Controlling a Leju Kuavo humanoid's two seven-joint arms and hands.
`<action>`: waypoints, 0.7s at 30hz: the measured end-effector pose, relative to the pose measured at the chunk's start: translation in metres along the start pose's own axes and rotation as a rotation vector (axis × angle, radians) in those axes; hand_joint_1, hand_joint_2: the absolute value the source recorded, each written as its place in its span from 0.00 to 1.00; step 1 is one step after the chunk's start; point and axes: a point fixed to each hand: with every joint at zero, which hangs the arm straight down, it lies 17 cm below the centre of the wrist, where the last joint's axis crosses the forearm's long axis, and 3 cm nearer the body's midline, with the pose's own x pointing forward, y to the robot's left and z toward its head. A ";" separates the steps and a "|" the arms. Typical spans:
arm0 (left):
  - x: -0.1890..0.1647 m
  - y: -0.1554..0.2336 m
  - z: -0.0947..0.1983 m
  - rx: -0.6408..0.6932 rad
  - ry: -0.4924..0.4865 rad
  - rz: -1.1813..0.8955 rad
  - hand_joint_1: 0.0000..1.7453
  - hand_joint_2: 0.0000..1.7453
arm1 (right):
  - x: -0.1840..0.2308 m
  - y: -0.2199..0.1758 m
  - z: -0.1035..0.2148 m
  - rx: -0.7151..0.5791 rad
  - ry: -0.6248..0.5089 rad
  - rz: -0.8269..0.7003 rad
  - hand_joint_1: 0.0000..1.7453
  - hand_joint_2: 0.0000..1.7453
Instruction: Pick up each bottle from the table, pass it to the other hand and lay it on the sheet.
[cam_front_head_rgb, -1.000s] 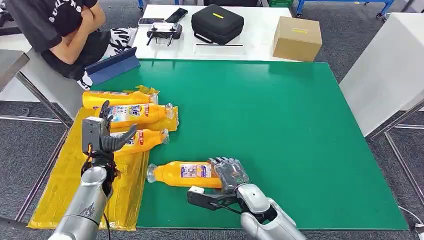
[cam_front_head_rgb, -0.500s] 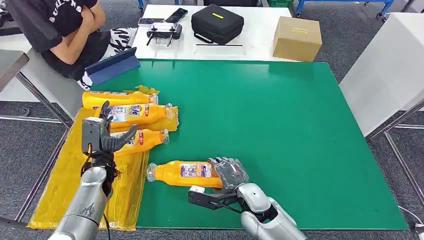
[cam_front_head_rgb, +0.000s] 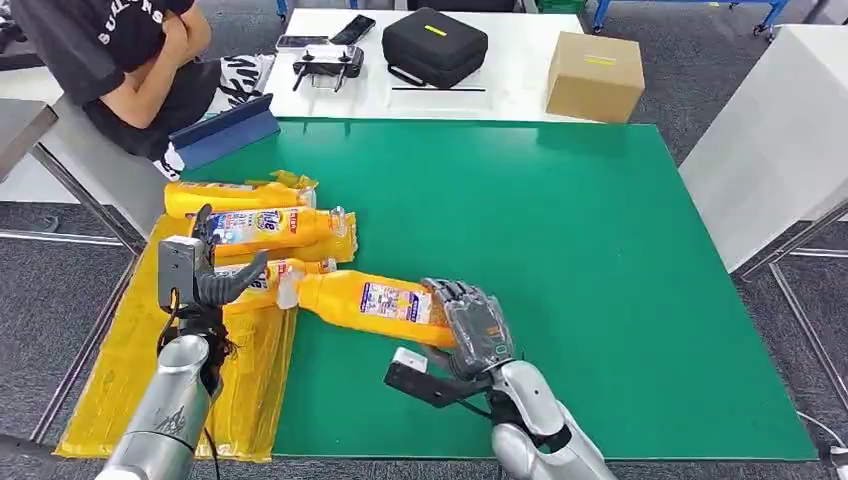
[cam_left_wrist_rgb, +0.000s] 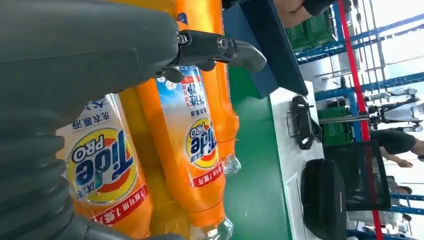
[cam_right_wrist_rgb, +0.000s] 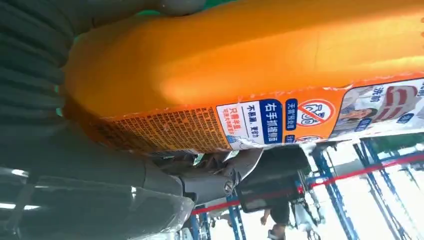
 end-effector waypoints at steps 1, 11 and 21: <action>0.000 0.001 0.000 0.002 -0.001 -0.002 0.00 1.00 | 0.003 -0.008 0.001 -0.034 -0.009 -0.022 1.00 1.00; 0.002 0.001 -0.002 0.001 -0.002 0.008 0.00 1.00 | -0.001 -0.079 0.007 -0.342 -0.028 -0.065 1.00 1.00; 0.018 -0.036 -0.001 -0.140 0.004 0.114 0.00 1.00 | -0.009 -0.081 -0.003 -0.454 -0.091 -0.287 1.00 1.00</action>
